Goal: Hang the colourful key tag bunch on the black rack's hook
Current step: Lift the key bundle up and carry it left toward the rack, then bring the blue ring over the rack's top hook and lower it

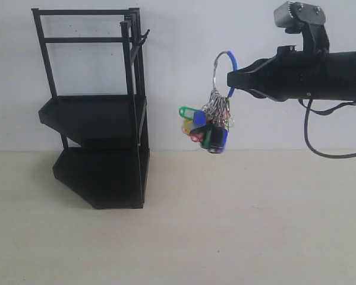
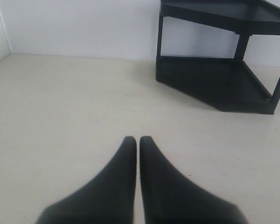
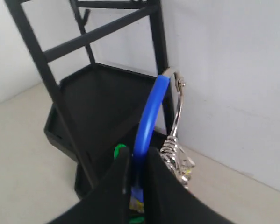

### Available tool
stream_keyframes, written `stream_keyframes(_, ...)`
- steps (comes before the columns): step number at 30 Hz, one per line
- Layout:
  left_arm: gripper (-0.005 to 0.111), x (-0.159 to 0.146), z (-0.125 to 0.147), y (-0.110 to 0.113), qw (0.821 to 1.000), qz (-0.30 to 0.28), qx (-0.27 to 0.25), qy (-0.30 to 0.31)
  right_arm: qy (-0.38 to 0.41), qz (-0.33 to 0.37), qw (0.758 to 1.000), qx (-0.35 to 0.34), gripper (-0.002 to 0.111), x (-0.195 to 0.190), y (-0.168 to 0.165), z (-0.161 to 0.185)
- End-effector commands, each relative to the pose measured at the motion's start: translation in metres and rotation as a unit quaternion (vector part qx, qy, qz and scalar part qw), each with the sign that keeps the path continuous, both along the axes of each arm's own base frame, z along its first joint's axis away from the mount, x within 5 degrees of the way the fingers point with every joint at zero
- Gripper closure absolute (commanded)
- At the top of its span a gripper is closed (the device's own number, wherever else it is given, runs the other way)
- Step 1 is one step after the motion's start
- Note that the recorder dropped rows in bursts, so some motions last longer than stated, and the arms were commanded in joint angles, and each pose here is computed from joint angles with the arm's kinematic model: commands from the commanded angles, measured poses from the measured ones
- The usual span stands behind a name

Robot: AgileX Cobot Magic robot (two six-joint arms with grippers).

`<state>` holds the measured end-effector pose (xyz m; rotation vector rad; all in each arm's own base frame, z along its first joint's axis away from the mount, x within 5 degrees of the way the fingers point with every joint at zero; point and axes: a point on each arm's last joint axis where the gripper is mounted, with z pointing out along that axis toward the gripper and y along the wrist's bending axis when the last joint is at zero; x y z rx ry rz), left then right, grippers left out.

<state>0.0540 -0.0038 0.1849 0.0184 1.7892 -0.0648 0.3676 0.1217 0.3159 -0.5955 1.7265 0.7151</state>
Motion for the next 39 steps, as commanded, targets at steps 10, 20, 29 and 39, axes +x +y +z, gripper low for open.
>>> stream_keyframes(10, 0.102, 0.000, 0.002, 0.000, 1.000, 0.002, -0.001, -0.005, -0.087, -0.098, 0.981, -0.146, 0.109, 0.002, 0.061, 0.012)
stream_keyframes(20, 0.102, 0.000, 0.002, 0.000, 1.000, 0.002, -0.001, -0.005, -0.115, -0.089, 0.981, -0.126, 0.109, -0.001, 0.096, 0.034)
stream_keyframes(29, 0.102, 0.000, 0.002, 0.000, 1.000, 0.002, -0.001, -0.005, -0.130, -0.137, 0.971, -0.145, 0.109, 0.014, 0.115, 0.039)
stream_keyframes(39, 0.102, 0.000, 0.002, 0.000, 1.000, 0.002, -0.001, -0.005, -0.144, -0.123, 0.973, -0.132, 0.109, 0.011, 0.145, 0.045)
